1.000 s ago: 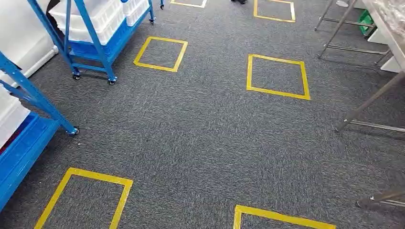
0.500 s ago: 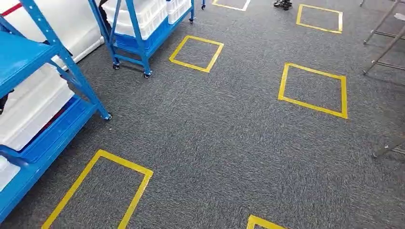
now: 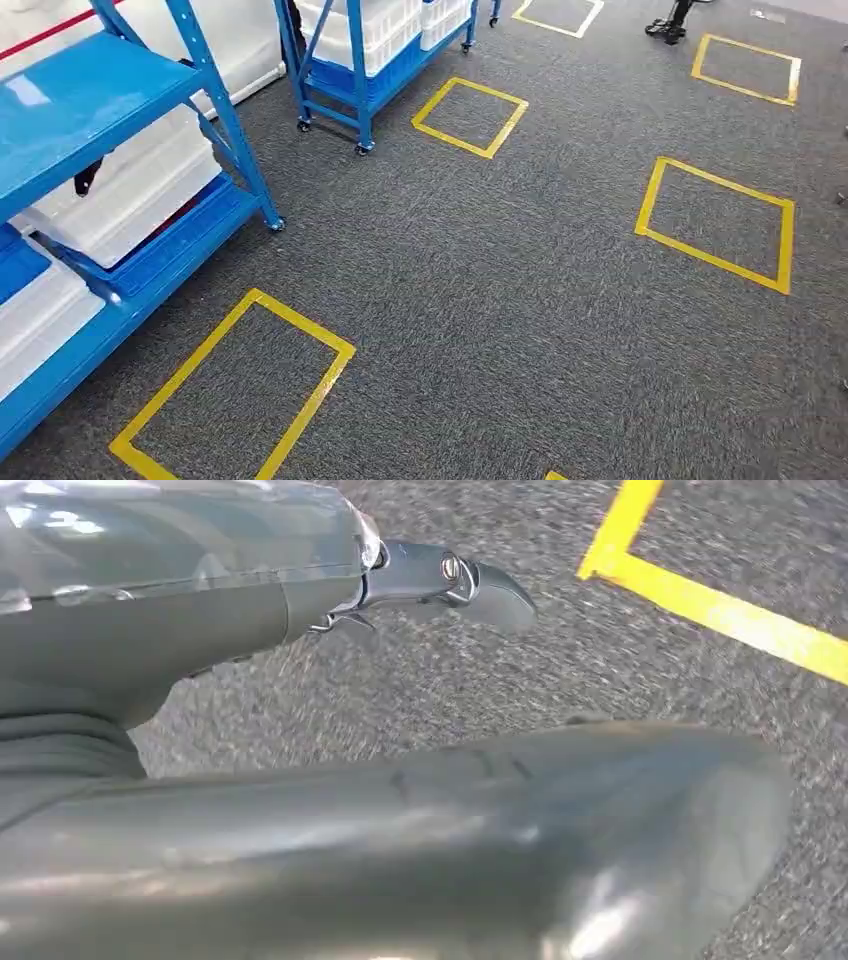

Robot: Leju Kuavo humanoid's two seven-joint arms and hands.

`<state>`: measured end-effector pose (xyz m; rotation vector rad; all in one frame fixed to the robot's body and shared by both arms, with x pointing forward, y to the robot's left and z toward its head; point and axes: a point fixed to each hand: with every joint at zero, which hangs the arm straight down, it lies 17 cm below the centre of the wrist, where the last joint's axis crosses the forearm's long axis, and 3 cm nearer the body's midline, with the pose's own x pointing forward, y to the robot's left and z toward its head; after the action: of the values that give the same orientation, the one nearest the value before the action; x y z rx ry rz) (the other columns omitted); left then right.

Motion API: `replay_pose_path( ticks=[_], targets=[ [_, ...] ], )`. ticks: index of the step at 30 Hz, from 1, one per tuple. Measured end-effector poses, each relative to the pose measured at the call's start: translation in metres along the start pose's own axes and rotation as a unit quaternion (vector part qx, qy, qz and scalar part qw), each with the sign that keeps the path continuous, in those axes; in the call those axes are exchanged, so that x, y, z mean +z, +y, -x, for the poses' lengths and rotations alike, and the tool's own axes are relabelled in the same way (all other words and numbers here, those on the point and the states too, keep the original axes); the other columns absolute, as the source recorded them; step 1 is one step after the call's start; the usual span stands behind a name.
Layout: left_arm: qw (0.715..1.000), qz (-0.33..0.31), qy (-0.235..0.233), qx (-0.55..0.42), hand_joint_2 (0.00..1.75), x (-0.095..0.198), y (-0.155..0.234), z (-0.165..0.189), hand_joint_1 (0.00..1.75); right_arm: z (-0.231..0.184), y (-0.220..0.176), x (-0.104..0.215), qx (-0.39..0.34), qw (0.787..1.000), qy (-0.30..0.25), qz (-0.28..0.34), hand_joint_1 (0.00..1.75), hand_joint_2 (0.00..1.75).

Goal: Take the parts from the cabinet and place them on the table.

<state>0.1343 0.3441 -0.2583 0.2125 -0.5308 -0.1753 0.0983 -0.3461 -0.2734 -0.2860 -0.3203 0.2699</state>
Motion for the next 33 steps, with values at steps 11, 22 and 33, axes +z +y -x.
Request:
replay_pose_path(
  ticks=[11,22,33],
  targets=[
    [1.000,0.004,0.020,0.007,0.00,0.001,0.000,0.009,0.00,0.000,0.012,0.003,-0.001,1.000,-0.002,-0.007,0.00,0.00],
    [1.000,0.007,0.023,0.000,0.00,0.004,0.003,0.018,0.00,-0.010,0.017,0.003,-0.009,1.000,-0.008,-0.010,0.00,0.00],
    [1.000,0.012,0.016,-0.003,0.00,0.002,0.004,0.011,0.00,0.004,0.027,0.007,-0.010,1.000,0.011,-0.018,0.00,0.00]
  ],
)
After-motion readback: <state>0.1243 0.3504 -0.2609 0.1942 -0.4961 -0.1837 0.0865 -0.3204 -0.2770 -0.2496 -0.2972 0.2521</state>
